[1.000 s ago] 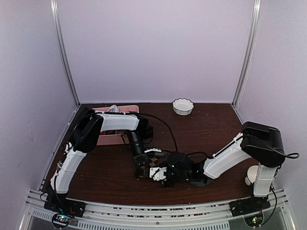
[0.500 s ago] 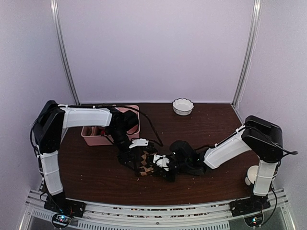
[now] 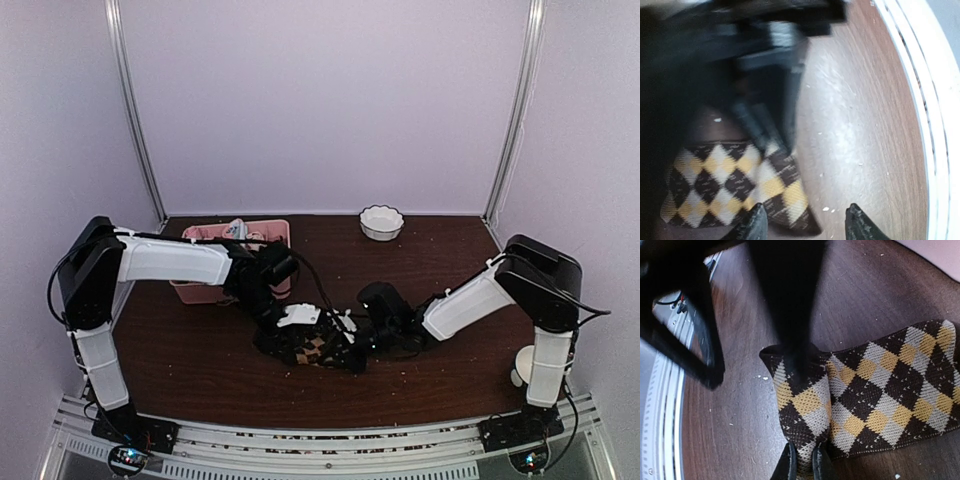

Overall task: Roll the socks
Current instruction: Roll the sock at the center of the board.

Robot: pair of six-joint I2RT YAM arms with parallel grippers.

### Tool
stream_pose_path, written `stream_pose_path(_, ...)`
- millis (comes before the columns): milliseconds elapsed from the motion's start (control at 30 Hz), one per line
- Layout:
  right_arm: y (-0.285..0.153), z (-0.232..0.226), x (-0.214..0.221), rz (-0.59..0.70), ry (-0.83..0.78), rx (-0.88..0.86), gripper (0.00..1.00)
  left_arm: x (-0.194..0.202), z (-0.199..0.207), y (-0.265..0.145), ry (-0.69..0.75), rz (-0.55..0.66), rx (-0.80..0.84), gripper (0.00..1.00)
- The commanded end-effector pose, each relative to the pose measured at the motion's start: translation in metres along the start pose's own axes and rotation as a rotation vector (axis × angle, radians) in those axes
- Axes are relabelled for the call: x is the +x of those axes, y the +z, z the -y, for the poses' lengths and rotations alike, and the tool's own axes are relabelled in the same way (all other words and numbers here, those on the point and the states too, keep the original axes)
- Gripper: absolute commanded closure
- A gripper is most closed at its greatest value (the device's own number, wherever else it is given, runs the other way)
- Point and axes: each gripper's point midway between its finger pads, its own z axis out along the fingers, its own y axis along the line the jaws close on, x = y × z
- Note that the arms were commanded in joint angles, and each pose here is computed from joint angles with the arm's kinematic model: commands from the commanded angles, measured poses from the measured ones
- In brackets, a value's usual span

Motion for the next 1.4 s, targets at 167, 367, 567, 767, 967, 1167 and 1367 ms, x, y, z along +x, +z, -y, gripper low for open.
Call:
stream_pose_path(167,0.004,0.011,0.098,-0.307,0.333,0.015,1.0,0.017,-0.004,0.026,0.035,-0.09,-0.03,0.6)
stream_pose_path(367,0.011,0.012,0.094,-0.281,0.398,-0.004,1.0,0.03,-0.011,0.036,0.005,-0.141,-0.046,0.73)
stream_pose_path(567,0.01,0.007,0.084,-0.196,0.483,-0.036,0.98,0.043,-0.018,0.048,-0.072,-0.2,-0.012,0.78)
stream_pose_path(767,0.0,0.001,0.08,-0.101,0.494,-0.051,0.79,0.052,-0.024,0.047,-0.197,-0.222,0.091,0.85)
stream_pose_path(967,-0.003,0.0,0.086,-0.115,0.505,-0.051,0.75,0.055,-0.024,0.048,-0.214,-0.251,0.112,0.91)
stream_pose_path(1167,-0.025,0.008,0.081,-0.02,0.416,0.057,0.29,0.056,-0.019,0.052,-0.273,-0.262,0.185,1.0)
stream_pose_path(1367,-0.055,0.017,0.087,0.018,0.333,0.204,0.0,0.055,-0.027,0.055,-0.355,-0.252,0.221,0.96)
